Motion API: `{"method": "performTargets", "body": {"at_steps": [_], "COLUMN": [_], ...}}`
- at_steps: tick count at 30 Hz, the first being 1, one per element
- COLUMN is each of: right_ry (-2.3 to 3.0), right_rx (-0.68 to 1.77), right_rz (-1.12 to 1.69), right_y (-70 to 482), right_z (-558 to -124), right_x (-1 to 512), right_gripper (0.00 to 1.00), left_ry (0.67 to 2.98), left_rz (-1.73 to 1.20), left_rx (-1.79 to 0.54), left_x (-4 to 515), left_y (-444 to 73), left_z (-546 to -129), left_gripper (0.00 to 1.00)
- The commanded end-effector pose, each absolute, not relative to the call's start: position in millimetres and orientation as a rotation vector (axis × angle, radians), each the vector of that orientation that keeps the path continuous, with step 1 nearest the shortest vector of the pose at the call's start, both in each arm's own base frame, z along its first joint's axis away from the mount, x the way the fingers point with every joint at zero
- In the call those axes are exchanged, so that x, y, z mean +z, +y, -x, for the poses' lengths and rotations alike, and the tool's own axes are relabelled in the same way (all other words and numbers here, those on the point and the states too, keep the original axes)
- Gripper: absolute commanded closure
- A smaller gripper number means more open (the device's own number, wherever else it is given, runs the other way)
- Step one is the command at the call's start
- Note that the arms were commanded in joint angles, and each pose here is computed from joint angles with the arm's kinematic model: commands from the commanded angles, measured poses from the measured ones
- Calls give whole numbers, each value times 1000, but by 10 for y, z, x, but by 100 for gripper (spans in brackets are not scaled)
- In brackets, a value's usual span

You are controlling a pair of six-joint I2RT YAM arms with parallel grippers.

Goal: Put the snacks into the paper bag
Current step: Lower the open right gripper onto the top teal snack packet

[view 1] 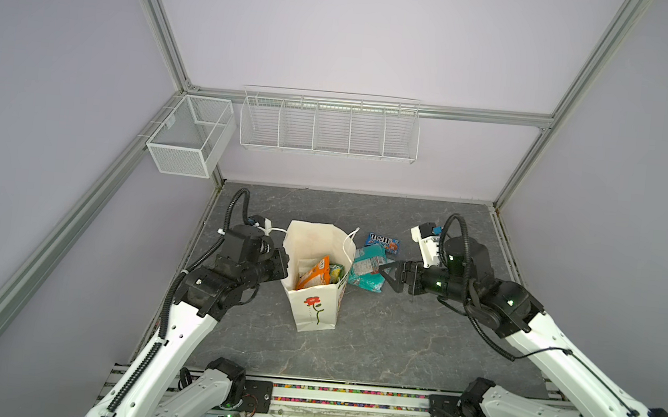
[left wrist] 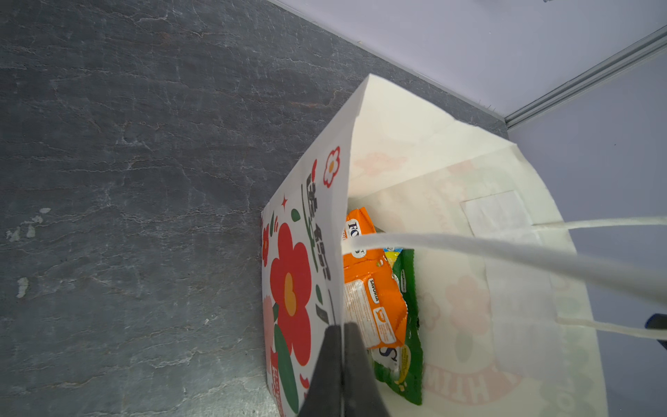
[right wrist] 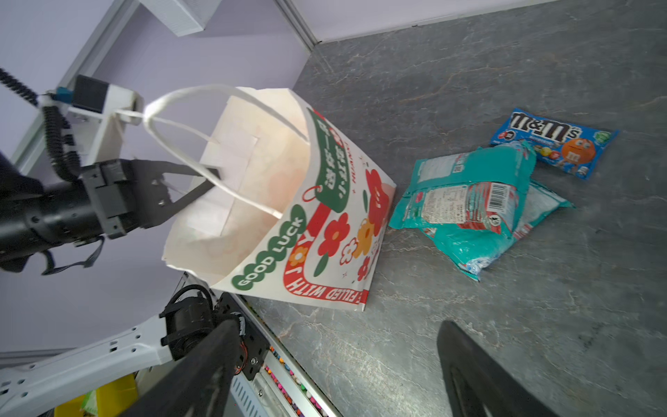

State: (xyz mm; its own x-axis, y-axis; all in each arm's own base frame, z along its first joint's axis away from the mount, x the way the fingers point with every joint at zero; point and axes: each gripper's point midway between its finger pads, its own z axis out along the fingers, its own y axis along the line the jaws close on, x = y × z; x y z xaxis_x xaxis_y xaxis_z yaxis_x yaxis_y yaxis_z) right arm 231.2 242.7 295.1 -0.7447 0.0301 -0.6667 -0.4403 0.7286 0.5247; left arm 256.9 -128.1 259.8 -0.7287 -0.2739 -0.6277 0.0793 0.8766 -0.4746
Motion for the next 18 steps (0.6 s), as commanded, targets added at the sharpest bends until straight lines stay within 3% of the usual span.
{"method": "performTargets", "body": {"at_steps": [1, 18], "right_ry": [2302, 2459], "right_rx": [856, 904], "right_rz": [261, 47], "right_y": [2308, 2149], "right_z": [-2357, -2787], "right_x": [2797, 2035], "right_gripper": [11, 11], "left_ry": [2260, 2252], "left_rz": [129, 141], "left_rx": [-637, -659], "left_x": [2751, 2731], "left_y": [-1296, -1321], "left_z": [-2633, -2655], "left_gripper": [100, 100]}}
